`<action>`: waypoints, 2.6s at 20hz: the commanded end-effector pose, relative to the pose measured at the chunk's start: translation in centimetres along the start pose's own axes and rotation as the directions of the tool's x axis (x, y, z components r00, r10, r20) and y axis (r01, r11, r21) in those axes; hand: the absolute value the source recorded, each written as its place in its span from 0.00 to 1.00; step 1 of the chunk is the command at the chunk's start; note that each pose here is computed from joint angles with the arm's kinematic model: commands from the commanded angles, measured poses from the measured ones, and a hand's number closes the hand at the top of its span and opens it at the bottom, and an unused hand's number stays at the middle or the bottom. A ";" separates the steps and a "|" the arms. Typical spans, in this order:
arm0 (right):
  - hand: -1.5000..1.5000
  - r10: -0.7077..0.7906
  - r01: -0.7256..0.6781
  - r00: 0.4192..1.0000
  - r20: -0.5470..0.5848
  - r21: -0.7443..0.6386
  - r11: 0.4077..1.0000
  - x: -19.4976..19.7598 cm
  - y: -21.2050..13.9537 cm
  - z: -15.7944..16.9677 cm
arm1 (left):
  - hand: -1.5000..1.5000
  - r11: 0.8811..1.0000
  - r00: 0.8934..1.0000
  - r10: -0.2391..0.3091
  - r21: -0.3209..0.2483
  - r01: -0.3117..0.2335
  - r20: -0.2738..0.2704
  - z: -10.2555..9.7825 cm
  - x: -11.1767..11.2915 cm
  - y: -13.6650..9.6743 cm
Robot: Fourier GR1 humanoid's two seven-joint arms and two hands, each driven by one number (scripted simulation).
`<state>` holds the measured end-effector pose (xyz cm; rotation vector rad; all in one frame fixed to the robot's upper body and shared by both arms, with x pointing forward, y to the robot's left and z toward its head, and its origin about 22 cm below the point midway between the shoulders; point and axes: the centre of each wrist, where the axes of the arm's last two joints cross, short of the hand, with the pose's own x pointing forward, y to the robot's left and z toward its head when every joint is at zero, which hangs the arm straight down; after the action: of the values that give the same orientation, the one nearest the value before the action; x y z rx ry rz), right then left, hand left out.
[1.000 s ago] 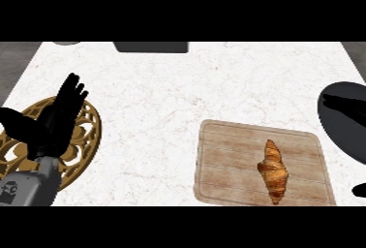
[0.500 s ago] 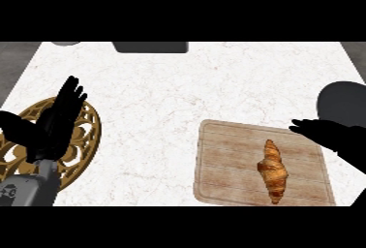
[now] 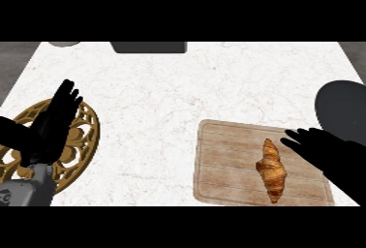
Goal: Pick the croissant from the cutting board and place it in the pan
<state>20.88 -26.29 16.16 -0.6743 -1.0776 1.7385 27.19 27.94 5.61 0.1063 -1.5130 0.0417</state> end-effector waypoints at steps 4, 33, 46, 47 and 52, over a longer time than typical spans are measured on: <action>0.00 0.009 -0.009 1.000 0.023 -0.034 0.999 2.8 -0.5 -0.7 | 0.50 1.000 1.000 0.008 0.006 -0.008 0.011 -1.3 0.8 -0.1; 0.00 -0.018 0.022 0.997 -0.079 0.050 0.998 2.9 6.6 -10.2 | 0.50 1.000 1.000 0.006 -0.003 -0.006 0.004 -0.4 -0.7 0.4; 1.00 -0.006 0.003 0.999 0.052 0.050 0.999 1.3 8.6 -13.4 | 0.50 1.000 1.000 -0.003 -0.008 0.003 0.004 -0.4 -0.1 0.4; 1.00 0.009 -0.011 0.998 0.058 0.042 0.999 1.9 9.6 -13.2 | 0.50 1.000 1.000 0.013 -0.005 -0.013 0.019 -0.9 2.1 -1.7; 1.00 -0.050 0.049 0.996 0.074 0.008 0.999 3.2 10.6 -13.5 | 0.50 1.000 1.000 -0.007 -0.003 0.007 0.005 0.1 -0.6 0.2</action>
<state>27.22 -20.85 2.59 -0.6060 -1.0851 1.7675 27.92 27.59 5.62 0.0979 -1.5205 0.0419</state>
